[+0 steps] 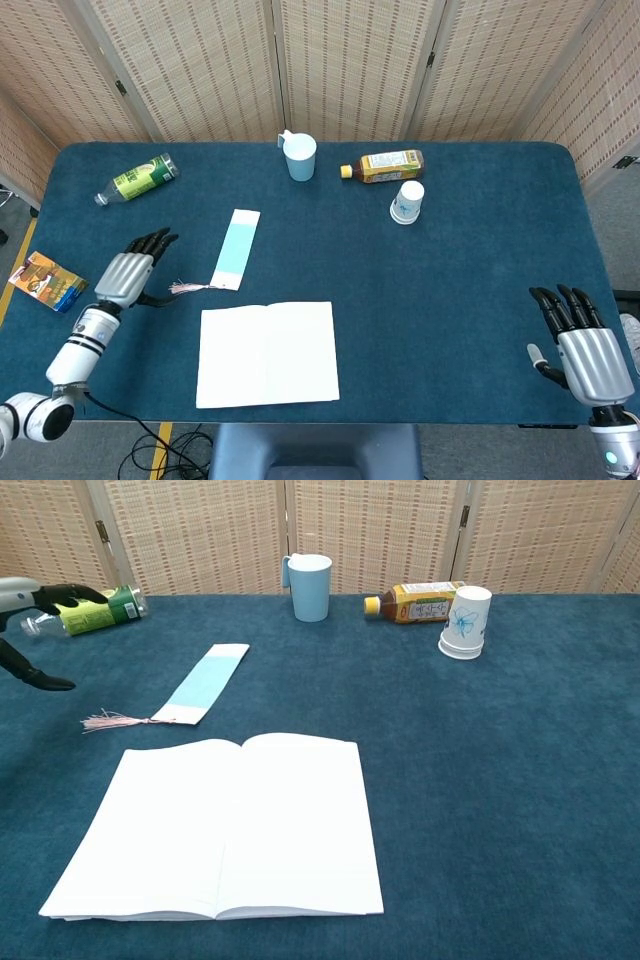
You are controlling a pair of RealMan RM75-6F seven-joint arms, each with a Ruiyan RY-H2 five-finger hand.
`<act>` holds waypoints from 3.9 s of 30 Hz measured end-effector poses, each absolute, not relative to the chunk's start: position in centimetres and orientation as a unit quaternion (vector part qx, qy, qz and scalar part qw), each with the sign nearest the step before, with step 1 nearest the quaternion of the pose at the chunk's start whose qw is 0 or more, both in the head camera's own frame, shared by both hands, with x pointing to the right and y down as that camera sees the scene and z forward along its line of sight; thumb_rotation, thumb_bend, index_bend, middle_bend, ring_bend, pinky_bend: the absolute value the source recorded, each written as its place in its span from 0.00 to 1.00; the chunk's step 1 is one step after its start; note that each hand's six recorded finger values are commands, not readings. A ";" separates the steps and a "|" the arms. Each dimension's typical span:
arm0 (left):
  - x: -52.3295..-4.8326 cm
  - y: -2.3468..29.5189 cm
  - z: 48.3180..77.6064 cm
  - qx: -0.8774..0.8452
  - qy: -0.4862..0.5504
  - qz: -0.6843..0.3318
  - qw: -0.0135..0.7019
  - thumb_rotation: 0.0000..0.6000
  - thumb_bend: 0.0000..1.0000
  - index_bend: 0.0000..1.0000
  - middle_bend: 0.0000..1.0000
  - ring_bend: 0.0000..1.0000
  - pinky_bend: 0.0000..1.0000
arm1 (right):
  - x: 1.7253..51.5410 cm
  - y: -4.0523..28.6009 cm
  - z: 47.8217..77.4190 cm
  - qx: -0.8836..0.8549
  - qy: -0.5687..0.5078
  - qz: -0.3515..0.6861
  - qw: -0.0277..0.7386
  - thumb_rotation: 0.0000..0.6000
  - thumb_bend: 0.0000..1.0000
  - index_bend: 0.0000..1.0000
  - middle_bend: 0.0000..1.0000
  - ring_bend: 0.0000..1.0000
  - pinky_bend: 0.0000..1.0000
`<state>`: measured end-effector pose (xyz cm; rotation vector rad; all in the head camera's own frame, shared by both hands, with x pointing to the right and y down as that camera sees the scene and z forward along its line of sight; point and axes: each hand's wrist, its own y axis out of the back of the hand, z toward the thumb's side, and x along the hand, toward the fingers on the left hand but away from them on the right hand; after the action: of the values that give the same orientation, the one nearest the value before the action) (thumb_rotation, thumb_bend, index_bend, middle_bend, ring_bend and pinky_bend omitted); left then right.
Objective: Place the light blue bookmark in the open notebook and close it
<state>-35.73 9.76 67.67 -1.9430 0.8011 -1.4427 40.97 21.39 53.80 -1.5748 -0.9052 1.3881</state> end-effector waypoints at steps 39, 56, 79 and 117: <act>-29.5 4.0 77.8 -0.663 0.206 -0.652 0.306 0.49 0.65 0.21 0.16 0.08 0.11 | 41.2 21.1 53.8 -0.619 -0.363 0.563 0.411 1.00 0.29 0.08 0.15 0.06 0.10; -27.1 3.8 78.9 -0.642 0.168 -0.661 0.349 0.48 0.65 0.21 0.16 0.08 0.11 | 41.6 21.3 53.7 -0.613 -0.367 0.569 0.407 1.00 0.29 0.08 0.15 0.06 0.10; -25.3 4.2 80.1 -0.628 0.139 -0.667 0.376 0.48 0.65 0.21 0.16 0.08 0.11 | 42.2 21.6 53.5 -0.605 -0.372 0.577 0.403 1.00 0.29 0.08 0.15 0.06 0.10; -21.6 8.4 74.9 -0.722 0.134 -0.530 0.424 0.84 0.35 0.18 0.16 0.08 0.11 | 42.1 21.7 53.4 -0.609 -0.377 0.568 0.406 1.00 0.29 0.08 0.15 0.06 0.10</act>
<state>-21.60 8.44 74.89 -1.8060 0.3353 -1.3260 42.06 21.67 53.41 -1.5356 -0.9506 1.4340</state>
